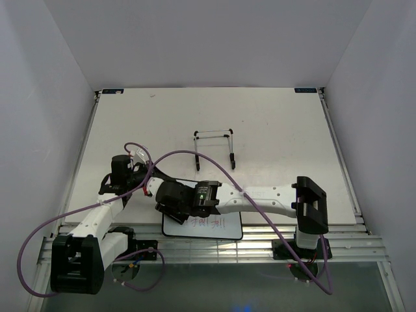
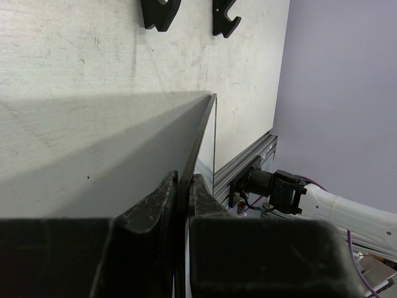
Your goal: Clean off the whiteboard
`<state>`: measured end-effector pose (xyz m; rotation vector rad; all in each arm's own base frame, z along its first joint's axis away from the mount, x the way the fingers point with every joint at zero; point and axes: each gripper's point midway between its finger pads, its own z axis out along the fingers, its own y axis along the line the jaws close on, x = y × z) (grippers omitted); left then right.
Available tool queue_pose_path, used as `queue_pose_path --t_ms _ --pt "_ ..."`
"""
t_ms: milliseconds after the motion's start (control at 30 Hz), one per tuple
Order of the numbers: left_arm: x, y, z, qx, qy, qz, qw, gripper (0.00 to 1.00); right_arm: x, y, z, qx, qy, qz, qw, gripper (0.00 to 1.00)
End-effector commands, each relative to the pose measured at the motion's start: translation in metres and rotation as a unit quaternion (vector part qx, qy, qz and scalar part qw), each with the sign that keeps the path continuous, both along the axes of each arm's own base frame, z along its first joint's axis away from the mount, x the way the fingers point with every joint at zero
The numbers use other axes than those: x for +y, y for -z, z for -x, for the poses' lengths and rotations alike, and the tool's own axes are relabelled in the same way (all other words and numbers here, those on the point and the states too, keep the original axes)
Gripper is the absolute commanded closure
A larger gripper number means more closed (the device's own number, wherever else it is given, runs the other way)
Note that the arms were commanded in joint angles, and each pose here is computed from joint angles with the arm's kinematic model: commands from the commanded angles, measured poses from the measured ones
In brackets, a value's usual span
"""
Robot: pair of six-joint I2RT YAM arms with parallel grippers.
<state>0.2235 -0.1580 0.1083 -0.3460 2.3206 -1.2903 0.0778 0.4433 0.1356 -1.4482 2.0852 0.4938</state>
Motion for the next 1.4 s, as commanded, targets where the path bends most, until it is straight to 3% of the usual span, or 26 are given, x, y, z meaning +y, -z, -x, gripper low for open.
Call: queue_pose_path --t_ms 0,700,1233,1367 --pt "0.011 0.001 -0.014 -0.029 -0.030 -0.038 0.998 1.00 -0.015 0.016 0.023 0.009 -0.034 0.067 0.997 0.68" --pt "0.009 0.001 -0.010 -0.028 -0.027 -0.033 0.999 1.00 0.011 0.012 -0.016 -0.055 -0.011 0.104 0.993 0.68" --pt "0.009 0.001 -0.010 -0.029 -0.027 -0.032 0.999 1.00 0.012 0.017 -0.041 -0.062 0.009 0.116 0.991 0.68" --pt "0.009 0.000 -0.011 -0.032 -0.028 -0.032 0.999 1.00 0.014 0.017 -0.027 -0.030 -0.010 0.095 0.995 0.68"
